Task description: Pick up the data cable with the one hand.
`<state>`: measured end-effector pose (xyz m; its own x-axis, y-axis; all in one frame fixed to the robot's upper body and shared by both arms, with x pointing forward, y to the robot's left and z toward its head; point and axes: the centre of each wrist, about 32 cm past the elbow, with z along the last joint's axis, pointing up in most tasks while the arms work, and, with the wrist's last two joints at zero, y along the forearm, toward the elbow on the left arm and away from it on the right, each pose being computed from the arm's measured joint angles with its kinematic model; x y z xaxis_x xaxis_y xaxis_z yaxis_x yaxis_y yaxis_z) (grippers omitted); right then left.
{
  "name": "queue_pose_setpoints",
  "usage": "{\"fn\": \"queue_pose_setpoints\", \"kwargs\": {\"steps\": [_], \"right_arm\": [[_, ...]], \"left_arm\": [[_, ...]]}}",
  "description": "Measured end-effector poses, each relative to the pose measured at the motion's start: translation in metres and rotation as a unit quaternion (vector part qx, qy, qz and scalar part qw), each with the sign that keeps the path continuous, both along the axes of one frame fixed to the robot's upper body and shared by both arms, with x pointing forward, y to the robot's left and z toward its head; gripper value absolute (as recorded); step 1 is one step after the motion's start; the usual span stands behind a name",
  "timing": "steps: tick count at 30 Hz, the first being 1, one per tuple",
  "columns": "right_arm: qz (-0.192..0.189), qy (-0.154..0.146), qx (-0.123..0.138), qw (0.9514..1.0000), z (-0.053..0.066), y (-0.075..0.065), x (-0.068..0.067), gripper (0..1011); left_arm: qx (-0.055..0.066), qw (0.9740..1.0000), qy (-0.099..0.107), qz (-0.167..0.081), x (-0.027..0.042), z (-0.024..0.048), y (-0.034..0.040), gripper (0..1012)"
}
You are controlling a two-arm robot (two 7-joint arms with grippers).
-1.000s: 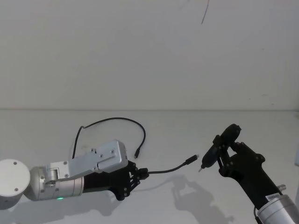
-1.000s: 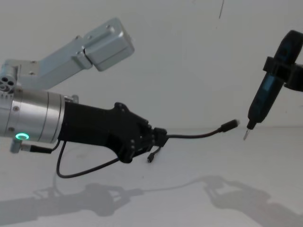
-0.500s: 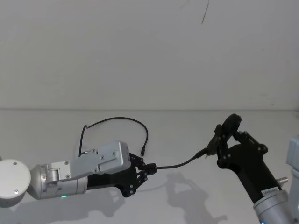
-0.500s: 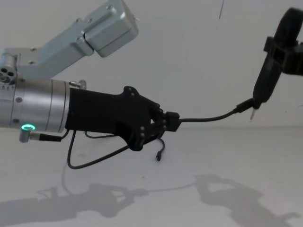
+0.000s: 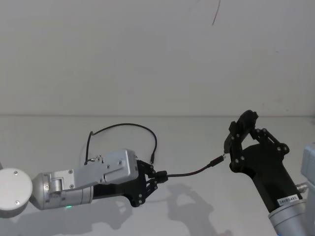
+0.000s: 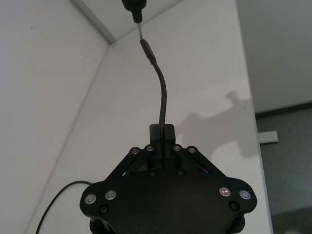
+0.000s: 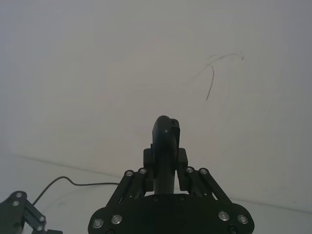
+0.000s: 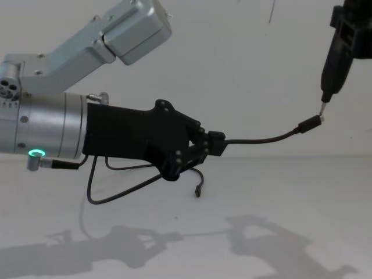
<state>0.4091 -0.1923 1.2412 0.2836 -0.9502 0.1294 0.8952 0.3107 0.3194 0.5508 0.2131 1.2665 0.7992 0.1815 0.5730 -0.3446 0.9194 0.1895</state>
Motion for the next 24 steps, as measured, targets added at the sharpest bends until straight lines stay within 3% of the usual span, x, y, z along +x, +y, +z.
{"fn": "queue_pose_setpoints", "kwargs": {"steps": [24], "right_arm": [[0.013,-0.002,0.011,0.9998,0.0078,0.006,-0.0093,263]], "left_arm": [[-0.002,1.0,-0.005,-0.004,-0.0005,0.0007,-0.0006,39]]}}
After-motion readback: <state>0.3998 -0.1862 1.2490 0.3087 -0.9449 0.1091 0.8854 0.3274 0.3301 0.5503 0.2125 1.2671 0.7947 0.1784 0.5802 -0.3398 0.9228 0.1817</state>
